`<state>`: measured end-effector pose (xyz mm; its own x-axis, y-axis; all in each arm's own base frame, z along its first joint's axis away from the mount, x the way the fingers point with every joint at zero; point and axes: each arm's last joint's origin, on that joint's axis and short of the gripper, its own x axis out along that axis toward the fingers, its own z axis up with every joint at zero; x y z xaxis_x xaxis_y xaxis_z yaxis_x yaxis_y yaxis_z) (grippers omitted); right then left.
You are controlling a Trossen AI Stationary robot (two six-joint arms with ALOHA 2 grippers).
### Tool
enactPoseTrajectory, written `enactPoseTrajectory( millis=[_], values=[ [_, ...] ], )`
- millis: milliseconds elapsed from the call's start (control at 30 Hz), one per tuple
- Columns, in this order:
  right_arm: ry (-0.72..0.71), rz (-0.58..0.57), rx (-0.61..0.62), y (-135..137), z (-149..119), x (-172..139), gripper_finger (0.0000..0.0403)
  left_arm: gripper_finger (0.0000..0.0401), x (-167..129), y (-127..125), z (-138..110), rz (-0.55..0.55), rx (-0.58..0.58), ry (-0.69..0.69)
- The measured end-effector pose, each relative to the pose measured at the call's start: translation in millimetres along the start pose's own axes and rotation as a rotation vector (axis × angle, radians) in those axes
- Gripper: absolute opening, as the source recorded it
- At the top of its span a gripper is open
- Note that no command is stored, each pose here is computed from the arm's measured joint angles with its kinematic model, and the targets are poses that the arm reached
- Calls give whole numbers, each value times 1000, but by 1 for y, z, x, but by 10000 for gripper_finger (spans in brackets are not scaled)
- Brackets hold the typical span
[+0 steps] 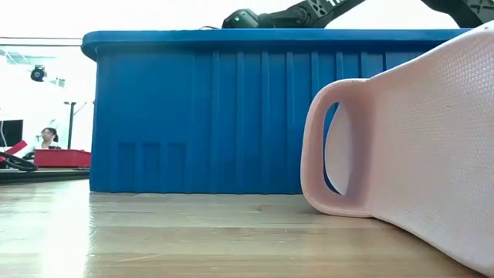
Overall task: Pick and place slides into bin
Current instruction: Put the black slides into the blue bin
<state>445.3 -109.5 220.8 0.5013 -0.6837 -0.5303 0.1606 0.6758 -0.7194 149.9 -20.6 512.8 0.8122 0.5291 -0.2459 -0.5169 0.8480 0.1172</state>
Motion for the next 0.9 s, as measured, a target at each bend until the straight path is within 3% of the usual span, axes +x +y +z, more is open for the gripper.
enactPoseTrajectory(
  millis=[700, 900],
  values=[
    [23, 9, 4, 8, -4, 12, 25, 290, 5, -5, -1, 1, 13, 12],
    [29, 13, 2, 9, -5, 12, 75, 290, 5, -5, -1, 1, 13, 12]
  ],
)
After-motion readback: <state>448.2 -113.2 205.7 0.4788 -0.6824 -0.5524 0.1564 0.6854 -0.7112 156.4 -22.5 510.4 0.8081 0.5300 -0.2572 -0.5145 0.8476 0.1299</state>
